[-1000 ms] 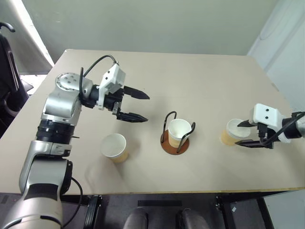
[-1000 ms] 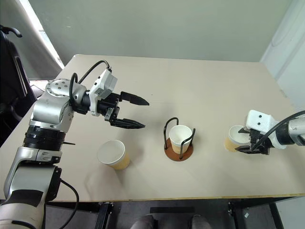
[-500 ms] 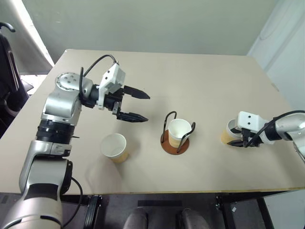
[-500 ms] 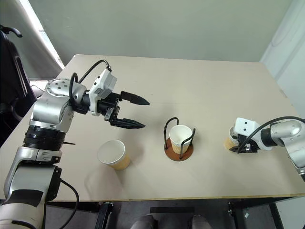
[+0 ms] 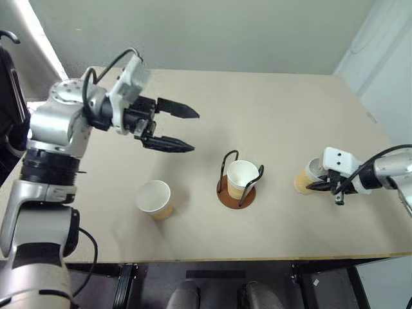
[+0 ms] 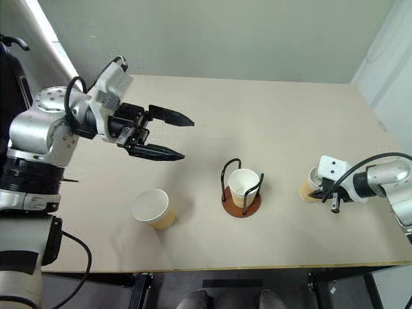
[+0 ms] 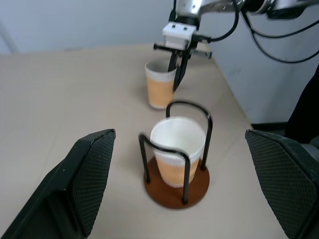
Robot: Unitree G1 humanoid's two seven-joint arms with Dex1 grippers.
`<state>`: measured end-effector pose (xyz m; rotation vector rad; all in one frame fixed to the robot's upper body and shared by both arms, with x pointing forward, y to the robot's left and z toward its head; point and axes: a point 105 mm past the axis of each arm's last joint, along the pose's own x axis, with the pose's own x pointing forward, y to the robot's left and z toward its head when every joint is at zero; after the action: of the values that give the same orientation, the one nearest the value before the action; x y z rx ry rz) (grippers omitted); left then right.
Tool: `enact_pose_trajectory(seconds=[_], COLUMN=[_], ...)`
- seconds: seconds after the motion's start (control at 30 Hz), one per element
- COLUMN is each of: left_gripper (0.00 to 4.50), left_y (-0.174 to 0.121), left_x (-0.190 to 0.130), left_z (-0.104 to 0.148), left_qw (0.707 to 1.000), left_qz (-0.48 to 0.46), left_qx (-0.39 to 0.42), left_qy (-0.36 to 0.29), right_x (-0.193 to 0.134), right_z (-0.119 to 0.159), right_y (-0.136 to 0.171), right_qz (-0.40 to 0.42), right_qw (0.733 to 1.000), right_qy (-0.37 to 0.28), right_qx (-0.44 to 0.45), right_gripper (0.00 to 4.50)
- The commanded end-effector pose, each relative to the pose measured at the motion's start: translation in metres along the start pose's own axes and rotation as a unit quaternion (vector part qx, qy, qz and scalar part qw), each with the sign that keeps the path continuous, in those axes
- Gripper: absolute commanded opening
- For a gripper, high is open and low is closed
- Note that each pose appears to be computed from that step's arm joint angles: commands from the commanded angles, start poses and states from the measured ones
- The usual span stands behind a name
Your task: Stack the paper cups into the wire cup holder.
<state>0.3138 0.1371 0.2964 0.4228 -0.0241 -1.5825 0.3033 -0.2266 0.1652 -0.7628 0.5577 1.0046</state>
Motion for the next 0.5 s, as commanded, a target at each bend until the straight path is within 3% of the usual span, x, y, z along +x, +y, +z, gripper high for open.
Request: enact_pose_trajectory(seconds=[0.03,0.3,0.5], left_gripper=[4.5,4.5,4.5], left_y=[-0.011,-0.013,-0.013], left_x=[-0.003,-0.009,-0.01], left_z=[0.019,0.01,0.001], left_qw=[0.999,0.999,0.999], left_qz=[-0.031,-0.023,-0.019], left_qx=[0.016,0.013,0.015], left_qy=[-0.011,0.021,0.034], right_x=[-0.03,-0.069,-0.063], right_z=[0.036,0.109,0.154], right_y=[-0.005,-0.007,0.006], right_qz=[-0.027,-0.055,-0.021], right_qw=[0.998,0.987,0.973], right_qy=[-0.047,-0.137,-0.211], right_qx=[-0.021,-0.068,-0.087], right_gripper=[0.02,0.02,0.02])
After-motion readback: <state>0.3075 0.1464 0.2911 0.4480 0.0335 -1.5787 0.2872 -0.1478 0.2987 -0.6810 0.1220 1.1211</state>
